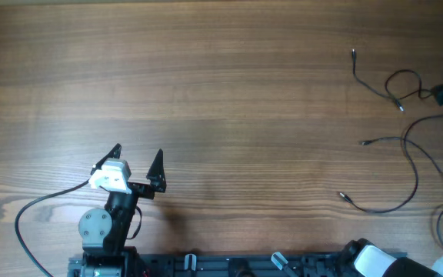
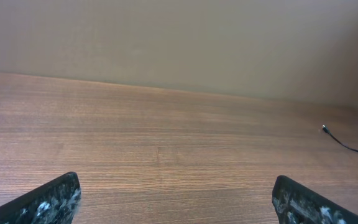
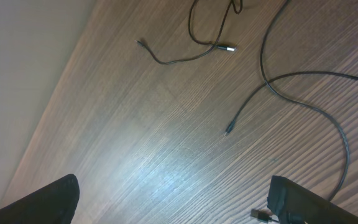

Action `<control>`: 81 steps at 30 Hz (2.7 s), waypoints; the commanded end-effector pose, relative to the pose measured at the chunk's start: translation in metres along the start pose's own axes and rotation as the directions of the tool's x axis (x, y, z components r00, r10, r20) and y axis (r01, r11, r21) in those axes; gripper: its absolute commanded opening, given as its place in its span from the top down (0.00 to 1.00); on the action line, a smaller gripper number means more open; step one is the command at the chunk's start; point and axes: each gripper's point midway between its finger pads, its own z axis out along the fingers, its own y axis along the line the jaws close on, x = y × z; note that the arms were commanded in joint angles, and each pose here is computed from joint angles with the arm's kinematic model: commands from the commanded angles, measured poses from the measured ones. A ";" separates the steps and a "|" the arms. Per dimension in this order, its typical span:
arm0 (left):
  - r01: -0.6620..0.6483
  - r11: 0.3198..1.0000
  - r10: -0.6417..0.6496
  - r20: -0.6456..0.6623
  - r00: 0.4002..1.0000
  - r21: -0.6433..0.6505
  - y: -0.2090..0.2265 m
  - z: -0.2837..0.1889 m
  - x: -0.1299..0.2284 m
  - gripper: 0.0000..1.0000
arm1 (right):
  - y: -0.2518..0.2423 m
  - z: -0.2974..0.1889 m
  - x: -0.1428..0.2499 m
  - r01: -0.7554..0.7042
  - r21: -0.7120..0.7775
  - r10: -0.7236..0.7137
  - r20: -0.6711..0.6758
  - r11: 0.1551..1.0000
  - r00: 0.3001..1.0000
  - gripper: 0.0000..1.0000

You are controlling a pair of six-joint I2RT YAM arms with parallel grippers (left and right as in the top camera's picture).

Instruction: Untangle cables

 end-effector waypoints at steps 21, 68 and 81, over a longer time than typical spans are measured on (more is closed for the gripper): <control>-0.023 1.000 0.023 0.003 1.000 -0.005 0.002 0.000 0.000 0.00 | 0.017 -0.007 0.003 0.120 -0.021 -0.115 0.154 0.993 0.981 0.00; -0.023 1.000 0.023 0.002 1.000 -0.005 0.002 0.000 0.001 0.00 | 0.010 0.069 0.154 0.828 0.100 -0.526 0.812 0.552 0.253 0.00; -0.023 1.000 0.023 0.002 1.000 -0.005 0.002 0.000 0.001 0.00 | 0.015 0.069 0.160 0.846 0.092 -0.530 0.813 0.525 0.240 0.00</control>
